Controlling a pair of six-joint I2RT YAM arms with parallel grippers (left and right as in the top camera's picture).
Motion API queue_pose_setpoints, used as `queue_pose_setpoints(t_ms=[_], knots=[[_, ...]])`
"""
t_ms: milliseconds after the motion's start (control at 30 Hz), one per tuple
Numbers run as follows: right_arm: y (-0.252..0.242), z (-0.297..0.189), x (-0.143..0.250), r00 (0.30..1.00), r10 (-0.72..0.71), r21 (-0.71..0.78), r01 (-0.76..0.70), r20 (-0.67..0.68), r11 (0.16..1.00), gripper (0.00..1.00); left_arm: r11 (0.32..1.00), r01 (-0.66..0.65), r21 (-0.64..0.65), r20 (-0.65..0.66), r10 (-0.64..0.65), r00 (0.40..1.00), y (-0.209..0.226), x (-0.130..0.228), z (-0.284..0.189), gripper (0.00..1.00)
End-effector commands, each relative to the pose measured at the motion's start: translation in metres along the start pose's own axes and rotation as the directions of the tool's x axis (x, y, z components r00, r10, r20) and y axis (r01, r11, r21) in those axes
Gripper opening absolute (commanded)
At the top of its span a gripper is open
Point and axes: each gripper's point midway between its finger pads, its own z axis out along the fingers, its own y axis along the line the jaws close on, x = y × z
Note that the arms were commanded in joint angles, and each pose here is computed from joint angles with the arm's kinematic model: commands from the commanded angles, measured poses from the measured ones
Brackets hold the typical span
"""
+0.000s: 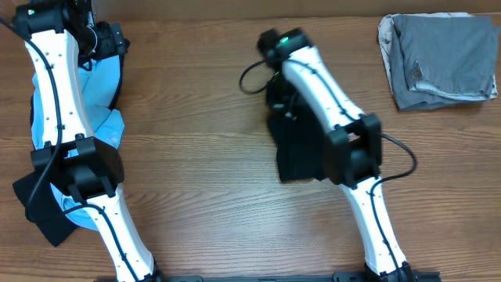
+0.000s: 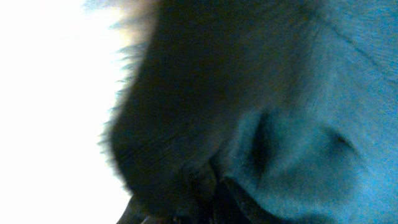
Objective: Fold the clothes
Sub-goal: 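Carry the black shirt with the right gripper onto the grey shirt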
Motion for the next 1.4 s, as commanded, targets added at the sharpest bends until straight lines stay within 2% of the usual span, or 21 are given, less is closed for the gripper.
queue_pose_setpoints(t_ms=[0,167,400,600,800,933,1200,1367], knots=[[-0.032,-0.113,-0.021,0.968,0.018,-0.119,0.012,0.25,0.993,0.04,1.0,0.003,-0.008,-0.004,-0.003,1.0,0.003,0.0,0.003,0.9],[-0.087,-0.179,-0.028,0.91,0.153,-0.196,-0.082,0.384,0.977,0.04,1.0,0.002,-0.007,-0.002,-0.002,1.0,0.003,-0.001,0.004,0.9],[-0.172,-0.23,-0.029,0.811,0.32,-0.239,-0.228,0.49,0.944,0.04,1.0,-0.004,-0.001,0.008,0.004,1.0,-0.001,-0.003,0.004,0.91],[-0.252,-0.242,-0.035,0.706,0.448,-0.216,-0.398,0.549,0.892,0.04,1.0,0.006,0.001,0.011,-0.006,1.0,-0.002,-0.004,0.004,0.91],[-0.329,-0.247,-0.038,0.558,0.573,-0.212,-0.58,0.601,0.787,0.04,1.0,0.006,0.0,0.012,-0.006,1.0,-0.002,-0.004,0.004,0.9],[-0.371,-0.252,-0.043,0.464,0.621,-0.247,-0.639,0.631,0.729,0.04,1.0,0.009,0.001,0.015,-0.009,1.0,-0.002,-0.005,0.004,0.9],[-0.408,-0.22,-0.053,0.443,0.666,-0.23,-0.701,0.6,0.675,0.04,0.999,0.032,0.023,0.04,-0.033,0.999,-0.006,-0.011,0.004,0.89],[-0.415,-0.2,-0.078,0.436,0.667,-0.237,-0.7,0.604,0.673,0.04,0.999,0.029,0.028,0.064,-0.031,0.998,-0.008,-0.017,0.003,0.89]])
